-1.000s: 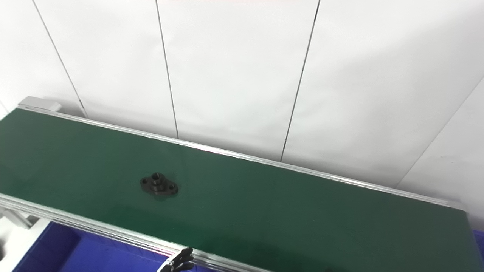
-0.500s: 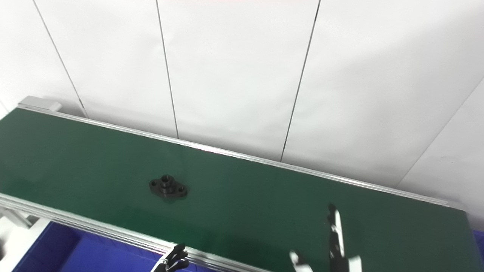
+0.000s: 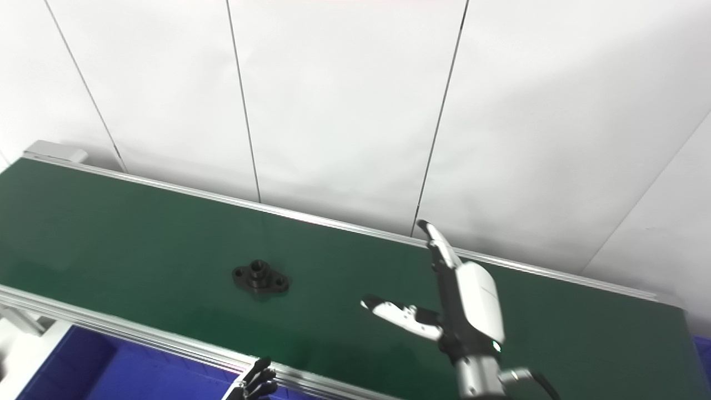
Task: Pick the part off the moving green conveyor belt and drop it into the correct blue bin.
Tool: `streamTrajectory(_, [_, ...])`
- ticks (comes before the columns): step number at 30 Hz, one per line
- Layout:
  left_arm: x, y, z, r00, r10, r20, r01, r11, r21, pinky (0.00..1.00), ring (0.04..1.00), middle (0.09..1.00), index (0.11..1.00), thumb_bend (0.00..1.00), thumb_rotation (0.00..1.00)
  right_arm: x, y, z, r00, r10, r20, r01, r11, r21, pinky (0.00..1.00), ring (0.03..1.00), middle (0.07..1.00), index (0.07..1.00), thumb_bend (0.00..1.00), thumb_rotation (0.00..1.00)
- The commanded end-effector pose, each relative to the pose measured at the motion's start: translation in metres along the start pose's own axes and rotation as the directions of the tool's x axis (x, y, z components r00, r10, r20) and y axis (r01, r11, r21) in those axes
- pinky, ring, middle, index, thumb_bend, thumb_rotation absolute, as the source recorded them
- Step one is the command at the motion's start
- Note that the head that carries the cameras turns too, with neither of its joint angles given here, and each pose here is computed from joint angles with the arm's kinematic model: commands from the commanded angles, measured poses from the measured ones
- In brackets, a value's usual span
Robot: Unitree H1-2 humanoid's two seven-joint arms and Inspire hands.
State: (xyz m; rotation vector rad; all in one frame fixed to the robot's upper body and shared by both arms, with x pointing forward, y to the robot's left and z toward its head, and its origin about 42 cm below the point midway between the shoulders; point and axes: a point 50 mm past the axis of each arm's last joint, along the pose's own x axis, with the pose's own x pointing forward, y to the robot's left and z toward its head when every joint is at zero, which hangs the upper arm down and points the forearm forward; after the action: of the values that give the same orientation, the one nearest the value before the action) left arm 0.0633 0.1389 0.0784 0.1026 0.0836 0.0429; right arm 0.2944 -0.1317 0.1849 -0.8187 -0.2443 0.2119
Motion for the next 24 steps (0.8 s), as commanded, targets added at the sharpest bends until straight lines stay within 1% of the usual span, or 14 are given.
streamTrajectory(1, [0.007,-0.043,0.033,0.996,0.012,0.087,0.003,0.987,-0.163,0.77,0.823,0.864,0.897,0.73,0.81,0.023,-0.006,0.015,0.999,-0.014,0.039,0.017,0.997,-0.075,0.74,0.858,0.890,0.905,0.98,0.61])
streamTrajectory(4, [0.007,-0.044,0.032,0.995,0.012,0.095,0.004,0.986,-0.165,0.76,0.822,0.862,0.893,0.73,0.80,0.039,0.000,0.018,0.998,0.015,0.060,-0.006,0.989,-0.146,0.75,0.847,0.879,0.897,0.98,0.59])
streamTrajectory(7, [0.006,-0.047,0.035,0.995,0.007,0.097,0.008,0.987,-0.160,0.76,0.823,0.862,0.895,0.73,0.81,0.056,0.008,0.024,0.996,0.055,0.072,-0.039,0.978,-0.206,0.80,0.849,0.872,0.899,0.98,0.58])
streamTrajectory(9, [0.005,-0.050,0.036,0.995,0.012,0.099,0.005,0.986,-0.164,0.74,0.813,0.853,0.885,0.73,0.80,0.064,0.014,0.028,0.994,0.072,0.076,-0.052,0.971,-0.235,0.79,0.849,0.870,0.899,0.98,0.57])
streamTrajectory(12, [0.003,-0.054,0.039,0.995,0.009,0.098,0.008,0.985,-0.172,0.74,0.813,0.853,0.883,0.74,0.79,0.074,0.024,0.033,0.992,0.097,0.084,-0.071,0.960,-0.270,0.79,0.847,0.871,0.898,0.99,0.57])
streamTrajectory(14, [0.001,-0.056,0.041,0.995,0.006,0.099,0.012,0.985,-0.174,0.76,0.817,0.854,0.885,0.73,0.78,0.081,0.032,0.036,0.988,0.120,0.093,-0.087,0.950,-0.299,0.79,0.835,0.865,0.896,0.98,0.57])
streamTrajectory(16, [-0.001,-0.059,0.044,0.996,0.002,0.093,0.014,0.984,-0.176,0.77,0.822,0.852,0.884,0.73,0.78,0.086,0.041,0.039,0.985,0.142,0.099,-0.103,0.940,-0.324,0.78,0.824,0.857,0.887,1.00,0.55])
streamTrajectory(18, [-0.003,-0.061,0.047,0.997,-0.004,0.081,0.018,0.983,-0.184,0.81,0.840,0.862,0.892,0.74,0.79,0.092,0.049,0.041,0.981,0.168,0.098,-0.124,0.928,-0.352,0.78,0.826,0.858,0.890,0.99,0.55])
streamTrajectory(20, [-0.005,-0.062,0.049,0.997,-0.009,0.074,0.023,0.983,-0.184,0.82,0.847,0.867,0.897,0.75,0.80,0.096,0.055,0.043,0.979,0.180,0.096,-0.133,0.920,-0.369,0.78,0.823,0.854,0.885,1.00,0.54])
streamTrajectory(24, [-0.006,-0.064,0.052,0.997,-0.030,0.071,0.042,0.984,-0.175,0.84,0.863,0.883,0.906,0.74,0.81,0.105,0.074,0.044,0.974,0.208,0.089,-0.155,0.900,-0.407,0.75,0.799,0.839,0.863,1.00,0.51])
